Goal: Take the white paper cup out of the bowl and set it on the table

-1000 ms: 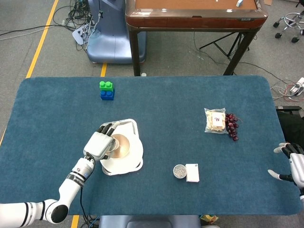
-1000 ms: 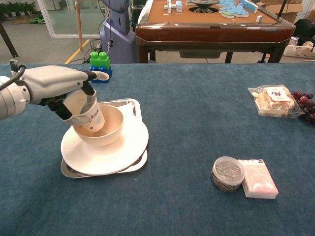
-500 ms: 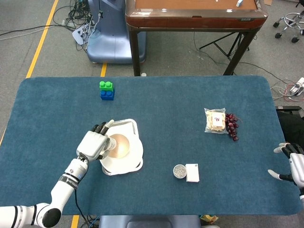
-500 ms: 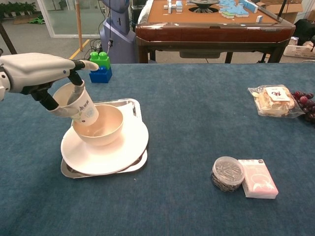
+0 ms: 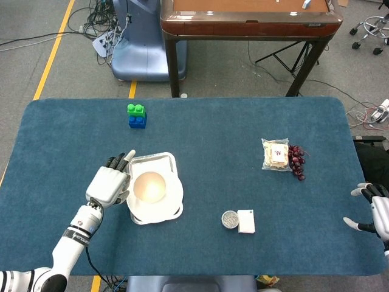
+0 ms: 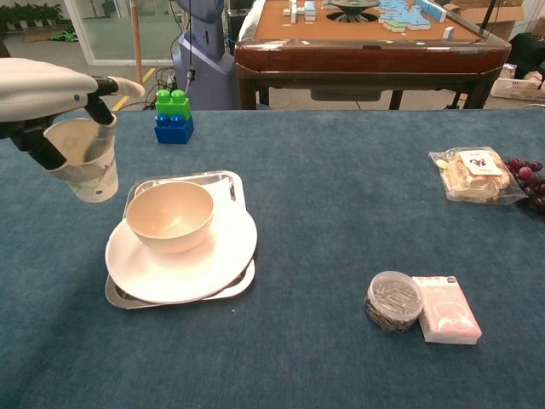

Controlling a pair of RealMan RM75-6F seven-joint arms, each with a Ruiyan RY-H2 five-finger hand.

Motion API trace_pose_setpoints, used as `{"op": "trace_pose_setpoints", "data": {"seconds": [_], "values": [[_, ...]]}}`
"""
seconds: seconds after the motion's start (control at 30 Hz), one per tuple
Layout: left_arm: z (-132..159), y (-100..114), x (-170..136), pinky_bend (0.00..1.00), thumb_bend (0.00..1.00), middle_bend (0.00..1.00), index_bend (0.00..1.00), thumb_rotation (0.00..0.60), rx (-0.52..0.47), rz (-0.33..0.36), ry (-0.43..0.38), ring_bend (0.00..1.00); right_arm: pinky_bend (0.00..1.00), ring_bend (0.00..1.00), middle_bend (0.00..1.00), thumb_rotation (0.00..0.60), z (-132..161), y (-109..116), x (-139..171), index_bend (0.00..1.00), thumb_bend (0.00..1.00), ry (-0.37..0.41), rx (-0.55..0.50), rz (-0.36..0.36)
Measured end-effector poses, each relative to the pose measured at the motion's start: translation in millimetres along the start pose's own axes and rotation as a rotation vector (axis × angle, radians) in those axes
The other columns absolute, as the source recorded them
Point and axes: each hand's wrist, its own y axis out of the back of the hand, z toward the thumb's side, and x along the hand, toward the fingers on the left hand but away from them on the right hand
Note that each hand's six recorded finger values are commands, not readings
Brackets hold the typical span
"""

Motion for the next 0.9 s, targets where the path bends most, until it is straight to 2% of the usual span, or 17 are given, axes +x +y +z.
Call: {"op": "trace_pose_setpoints", "data": {"seconds": [0.27, 0.6, 0.9], "values": [[-28.1, -14.5, 3.7, 0.13, 0.31, 0.0, 0.66, 0.6, -0.018, -0.04, 0.066, 0.0, 0.32, 0.14, 0.24, 0.6, -0.1, -1.5, -0.8, 0.36, 0.0, -0.003, 0.004, 0.004], [-67.1, -43.2, 16.2, 0.13, 0.31, 0.0, 0.66, 0.6, -0.142, -0.089, 0.142, 0.0, 0.32, 0.14, 0.24, 0.6, -0.7, -1.4, -1.0, 0.36, 0.0, -0.006, 0.004, 0.003], [-76.7, -64.4, 20.1, 0.13, 0.31, 0.0, 0.66, 0.6, -0.18, -0.113, 0.155, 0.0, 0.32, 0.14, 0.24, 0.6, -0.8, -1.2, -0.8, 0.36, 0.0, -0.006, 0.005, 0.003]]}}
